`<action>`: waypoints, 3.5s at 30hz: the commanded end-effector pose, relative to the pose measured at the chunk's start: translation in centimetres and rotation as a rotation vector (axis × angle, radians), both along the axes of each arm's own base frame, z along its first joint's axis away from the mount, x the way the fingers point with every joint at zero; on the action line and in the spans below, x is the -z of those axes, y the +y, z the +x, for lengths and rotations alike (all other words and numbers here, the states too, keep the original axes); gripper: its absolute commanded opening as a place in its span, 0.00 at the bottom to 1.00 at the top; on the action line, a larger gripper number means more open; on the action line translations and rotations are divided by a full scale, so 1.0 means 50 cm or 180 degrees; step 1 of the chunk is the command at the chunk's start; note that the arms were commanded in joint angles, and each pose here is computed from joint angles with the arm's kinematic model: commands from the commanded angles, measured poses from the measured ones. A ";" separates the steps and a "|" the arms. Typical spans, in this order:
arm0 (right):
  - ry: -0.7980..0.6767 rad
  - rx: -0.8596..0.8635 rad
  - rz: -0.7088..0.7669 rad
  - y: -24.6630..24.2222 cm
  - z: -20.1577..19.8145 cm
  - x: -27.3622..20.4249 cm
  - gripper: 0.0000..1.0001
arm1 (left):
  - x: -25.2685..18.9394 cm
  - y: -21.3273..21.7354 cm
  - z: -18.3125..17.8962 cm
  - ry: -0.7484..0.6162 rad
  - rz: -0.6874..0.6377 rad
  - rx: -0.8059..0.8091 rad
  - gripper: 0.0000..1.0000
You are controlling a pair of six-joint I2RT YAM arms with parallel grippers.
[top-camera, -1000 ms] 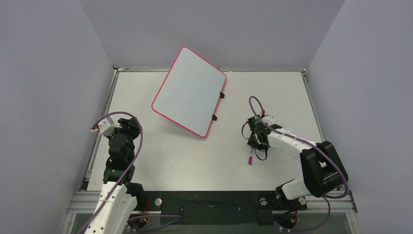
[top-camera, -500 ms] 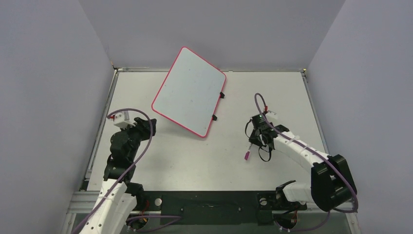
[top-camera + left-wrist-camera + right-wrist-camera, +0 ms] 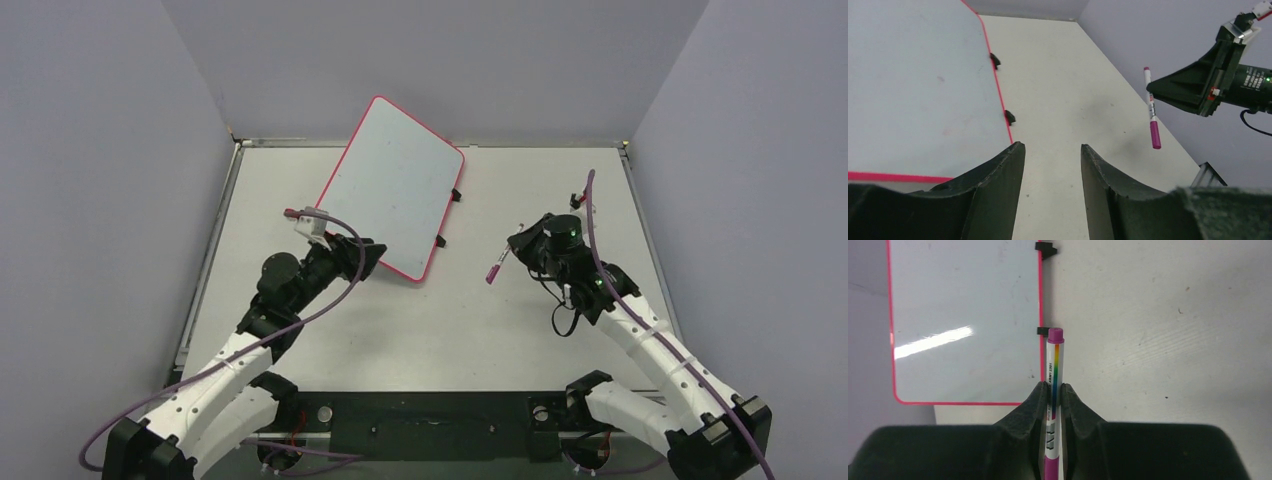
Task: Write a sentence on the whiteboard
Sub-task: Pick up the whiteboard marker from the center of the board, then pick up the pen cap from the whiteboard marker, then open the pen cap from the whiteboard marker.
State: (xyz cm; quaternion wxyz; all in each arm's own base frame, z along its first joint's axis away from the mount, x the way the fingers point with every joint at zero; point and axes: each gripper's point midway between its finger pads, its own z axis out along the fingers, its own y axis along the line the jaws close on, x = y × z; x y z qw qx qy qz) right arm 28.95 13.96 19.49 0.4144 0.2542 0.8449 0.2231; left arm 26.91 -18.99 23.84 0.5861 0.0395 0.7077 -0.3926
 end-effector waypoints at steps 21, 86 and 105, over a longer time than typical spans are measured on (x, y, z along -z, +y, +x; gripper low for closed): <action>-0.0948 0.0091 0.0877 0.046 0.010 -0.230 0.00 | -0.187 -0.281 -0.028 -0.1067 -0.0425 0.1299 0.43; -0.0949 -0.1531 0.0523 0.165 -0.064 -0.192 0.28 | -0.117 -0.403 -0.032 -0.0804 0.0469 0.2120 0.00; -0.0826 -0.2059 0.0387 0.198 -0.098 -0.158 0.24 | -0.093 -0.349 -0.081 -0.1178 0.0957 0.2572 0.00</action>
